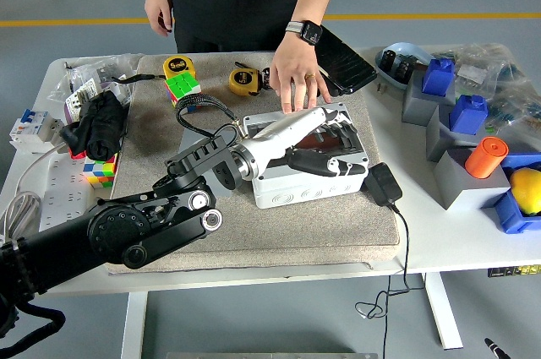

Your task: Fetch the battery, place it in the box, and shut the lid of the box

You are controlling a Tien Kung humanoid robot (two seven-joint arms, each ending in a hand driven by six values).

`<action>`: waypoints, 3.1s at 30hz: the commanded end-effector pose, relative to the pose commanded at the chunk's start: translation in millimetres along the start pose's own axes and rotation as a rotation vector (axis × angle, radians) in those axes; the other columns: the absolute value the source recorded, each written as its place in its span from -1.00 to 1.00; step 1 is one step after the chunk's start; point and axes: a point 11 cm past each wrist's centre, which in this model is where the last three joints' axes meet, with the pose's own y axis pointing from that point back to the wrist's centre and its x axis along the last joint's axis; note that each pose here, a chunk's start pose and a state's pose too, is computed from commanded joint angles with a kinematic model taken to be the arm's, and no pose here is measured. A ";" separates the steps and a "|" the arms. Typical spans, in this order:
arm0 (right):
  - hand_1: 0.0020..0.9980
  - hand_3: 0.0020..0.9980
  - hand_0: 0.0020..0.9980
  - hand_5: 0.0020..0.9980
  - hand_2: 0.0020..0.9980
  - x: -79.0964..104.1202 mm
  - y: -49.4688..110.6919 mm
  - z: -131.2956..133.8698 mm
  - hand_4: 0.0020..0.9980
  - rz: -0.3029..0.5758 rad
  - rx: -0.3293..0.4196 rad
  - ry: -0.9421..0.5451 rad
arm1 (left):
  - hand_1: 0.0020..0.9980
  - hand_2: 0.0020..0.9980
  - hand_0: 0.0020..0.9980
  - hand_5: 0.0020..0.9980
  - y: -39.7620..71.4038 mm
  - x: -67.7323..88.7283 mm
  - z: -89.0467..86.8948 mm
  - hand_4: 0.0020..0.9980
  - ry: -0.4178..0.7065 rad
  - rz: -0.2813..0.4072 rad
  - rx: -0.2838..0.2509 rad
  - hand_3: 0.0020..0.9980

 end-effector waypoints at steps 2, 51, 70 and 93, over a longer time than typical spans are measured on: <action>0.37 0.18 0.42 -0.03 0.37 0.0 0.0 -0.3 0.96 0.000 0.001 -0.001 | 0.62 0.57 0.62 0.16 0.8 3.0 0.3 1.00 0.003 0.019 -0.009 0.56; 0.37 0.18 0.41 -0.02 0.37 -2.5 0.1 -7.2 0.96 -0.011 0.010 -0.009 | 0.53 0.46 0.55 0.04 200.2 180.9 -193.3 1.00 0.451 0.914 0.370 0.47; 0.37 0.18 0.41 -0.02 0.37 -1.4 -0.1 -4.8 0.96 -0.009 0.002 -0.008 | 0.53 0.47 0.55 0.03 207.7 183.7 -198.3 1.00 0.456 0.924 0.395 0.47; 0.37 0.18 0.41 -0.01 0.37 -2.9 0.1 -9.7 0.95 -0.010 0.004 -0.011 | 0.53 0.46 0.55 0.04 207.3 184.6 -197.9 1.00 0.450 0.908 0.403 0.47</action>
